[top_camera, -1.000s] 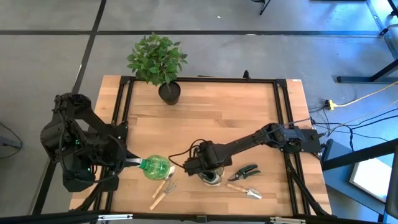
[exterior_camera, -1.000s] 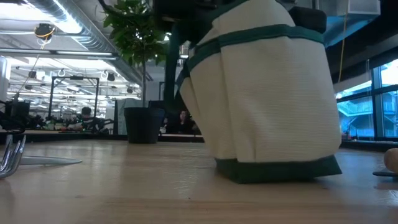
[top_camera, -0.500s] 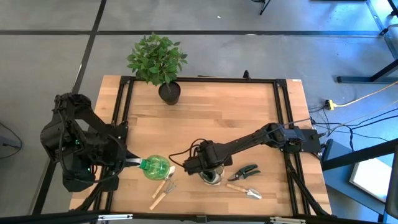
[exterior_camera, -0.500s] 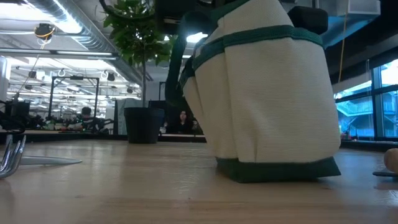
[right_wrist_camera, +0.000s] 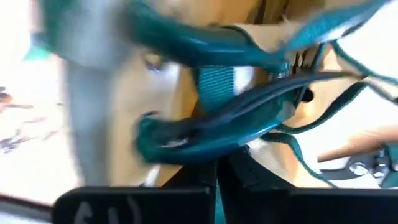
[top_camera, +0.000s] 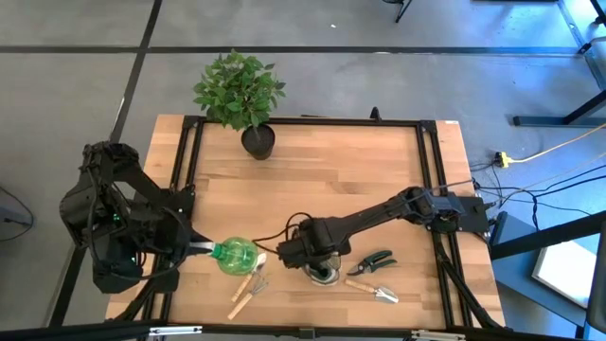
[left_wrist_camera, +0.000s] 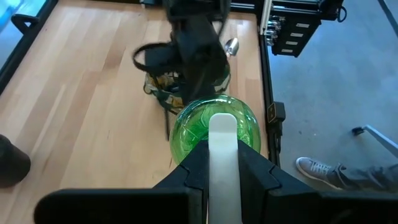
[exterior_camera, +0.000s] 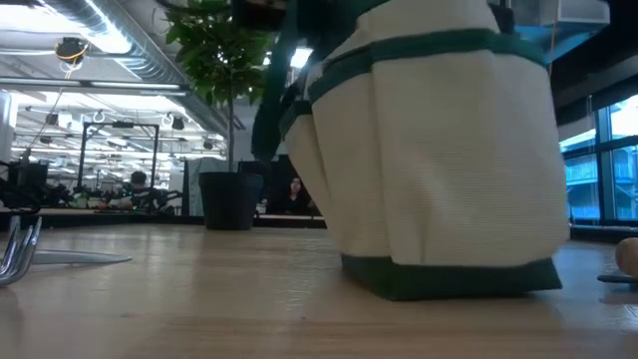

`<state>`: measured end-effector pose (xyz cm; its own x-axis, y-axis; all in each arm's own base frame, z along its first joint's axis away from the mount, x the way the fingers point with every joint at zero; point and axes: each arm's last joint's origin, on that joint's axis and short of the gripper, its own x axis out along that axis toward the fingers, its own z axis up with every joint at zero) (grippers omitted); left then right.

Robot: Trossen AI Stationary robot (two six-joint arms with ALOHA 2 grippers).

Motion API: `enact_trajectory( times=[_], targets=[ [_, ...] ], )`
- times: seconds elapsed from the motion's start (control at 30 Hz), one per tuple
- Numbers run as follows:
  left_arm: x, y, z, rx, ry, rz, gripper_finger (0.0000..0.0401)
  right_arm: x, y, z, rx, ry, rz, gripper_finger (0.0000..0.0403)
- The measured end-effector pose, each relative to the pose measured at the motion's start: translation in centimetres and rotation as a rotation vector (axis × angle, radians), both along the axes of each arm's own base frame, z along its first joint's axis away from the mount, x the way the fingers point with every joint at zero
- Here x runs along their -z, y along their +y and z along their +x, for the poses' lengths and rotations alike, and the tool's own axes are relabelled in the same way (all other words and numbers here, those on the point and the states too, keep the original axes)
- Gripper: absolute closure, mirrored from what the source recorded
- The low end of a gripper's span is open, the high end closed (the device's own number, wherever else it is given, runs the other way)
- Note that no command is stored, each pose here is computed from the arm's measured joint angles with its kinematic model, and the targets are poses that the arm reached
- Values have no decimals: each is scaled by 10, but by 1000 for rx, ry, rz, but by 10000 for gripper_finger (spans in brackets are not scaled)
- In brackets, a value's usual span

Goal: Pick & Place Garden tools in Gardening bag
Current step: Put the green spray bottle into the brown gardening bag

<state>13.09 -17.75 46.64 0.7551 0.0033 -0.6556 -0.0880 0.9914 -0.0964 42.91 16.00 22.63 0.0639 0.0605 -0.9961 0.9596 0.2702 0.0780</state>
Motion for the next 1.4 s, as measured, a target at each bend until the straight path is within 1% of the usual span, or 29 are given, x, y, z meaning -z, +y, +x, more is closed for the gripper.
enact_trajectory(
  times=[0.07,0.2,0.27,0.4,0.67,0.8,0.93,1.03,1.13,1.23,1.33,1.4],
  targets=[
    [0,0,0,2,0,2,363,-12,-4,1,4,-19,-13,396],
    [0,0,0,2,0,2,363,-37,-9,-2,37,-59,-106,396],
    [0,0,0,2,0,2,363,-46,-11,-5,40,-58,-122,395],
    [0,0,0,2,1,2,363,-50,-14,-10,57,-42,-157,395],
    [0,0,0,18,8,8,363,-52,-10,-13,71,-48,-171,395],
    [0,1,1,24,1,33,363,-52,-7,-15,84,-50,-197,395],
    [2,4,9,10,-4,79,363,-52,-3,-16,95,-62,-214,395],
    [14,3,21,1,19,106,363,-52,-1,-17,106,-71,-230,395],
    [36,-2,38,9,66,128,363,-52,-1,-17,110,-73,-232,395],
    [60,-11,58,16,28,136,363,-52,-1,-17,110,-73,-232,396],
    [73,-13,69,28,-35,98,363,-52,0,-18,108,-73,-232,396],
    [78,-10,75,34,-45,64,363,-52,1,-19,106,-71,-233,396]
  ],
)
